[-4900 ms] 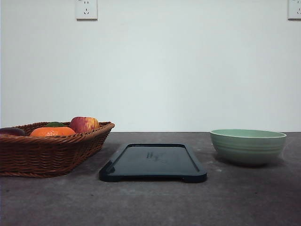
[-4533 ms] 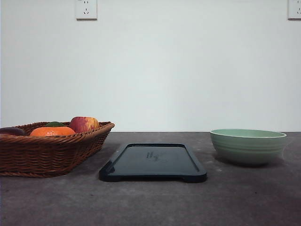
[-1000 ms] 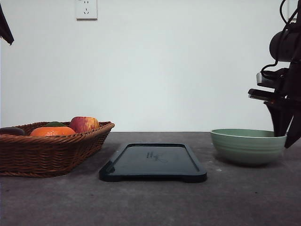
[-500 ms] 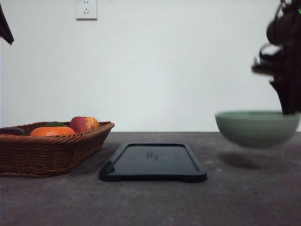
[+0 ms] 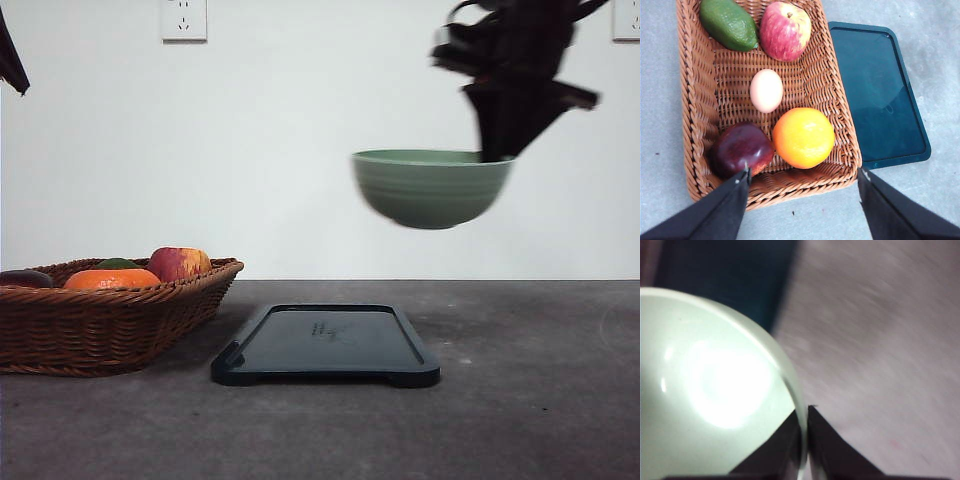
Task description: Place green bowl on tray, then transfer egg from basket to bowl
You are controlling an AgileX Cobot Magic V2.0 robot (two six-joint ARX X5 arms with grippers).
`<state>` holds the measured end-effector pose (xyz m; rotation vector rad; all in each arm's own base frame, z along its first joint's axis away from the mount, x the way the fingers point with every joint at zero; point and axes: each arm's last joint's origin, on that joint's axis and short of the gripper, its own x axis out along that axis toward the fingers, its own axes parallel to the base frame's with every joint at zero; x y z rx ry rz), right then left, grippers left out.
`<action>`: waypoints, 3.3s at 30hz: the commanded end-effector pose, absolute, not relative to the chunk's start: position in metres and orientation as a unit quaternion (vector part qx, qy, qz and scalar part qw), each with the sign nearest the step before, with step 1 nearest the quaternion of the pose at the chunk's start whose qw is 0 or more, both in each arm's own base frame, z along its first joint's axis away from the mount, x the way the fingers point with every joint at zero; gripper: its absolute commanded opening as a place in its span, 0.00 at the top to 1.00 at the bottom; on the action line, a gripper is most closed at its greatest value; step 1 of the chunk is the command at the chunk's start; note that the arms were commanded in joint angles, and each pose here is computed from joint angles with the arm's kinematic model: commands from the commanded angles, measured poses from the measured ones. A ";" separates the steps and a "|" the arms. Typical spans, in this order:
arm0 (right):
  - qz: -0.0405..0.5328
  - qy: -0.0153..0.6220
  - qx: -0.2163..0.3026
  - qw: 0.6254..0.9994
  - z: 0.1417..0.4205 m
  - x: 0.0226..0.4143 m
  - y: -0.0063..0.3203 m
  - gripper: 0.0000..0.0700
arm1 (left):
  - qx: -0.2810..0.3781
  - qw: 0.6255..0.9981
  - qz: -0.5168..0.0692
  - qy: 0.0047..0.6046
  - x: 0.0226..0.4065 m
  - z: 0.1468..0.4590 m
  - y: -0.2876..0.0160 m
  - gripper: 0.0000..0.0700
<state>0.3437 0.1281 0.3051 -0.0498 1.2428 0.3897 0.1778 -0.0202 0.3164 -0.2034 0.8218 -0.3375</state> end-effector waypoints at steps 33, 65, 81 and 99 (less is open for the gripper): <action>0.224 0.630 -0.021 0.743 0.220 0.411 0.205 1.00 | -0.094 0.904 -0.167 0.382 0.181 0.324 -0.020 0.38; 0.222 0.494 -0.045 0.840 0.314 0.375 0.200 0.76 | -0.094 0.903 -0.167 0.386 0.181 0.323 -0.020 0.38; 0.262 0.368 -0.028 0.892 0.300 0.272 0.157 0.76 | -0.094 0.903 -0.167 0.385 0.181 0.323 -0.020 0.38; 0.233 0.340 -0.040 0.910 0.284 0.161 0.091 0.76 | -0.121 0.892 -0.177 0.399 0.182 0.324 -0.032 0.38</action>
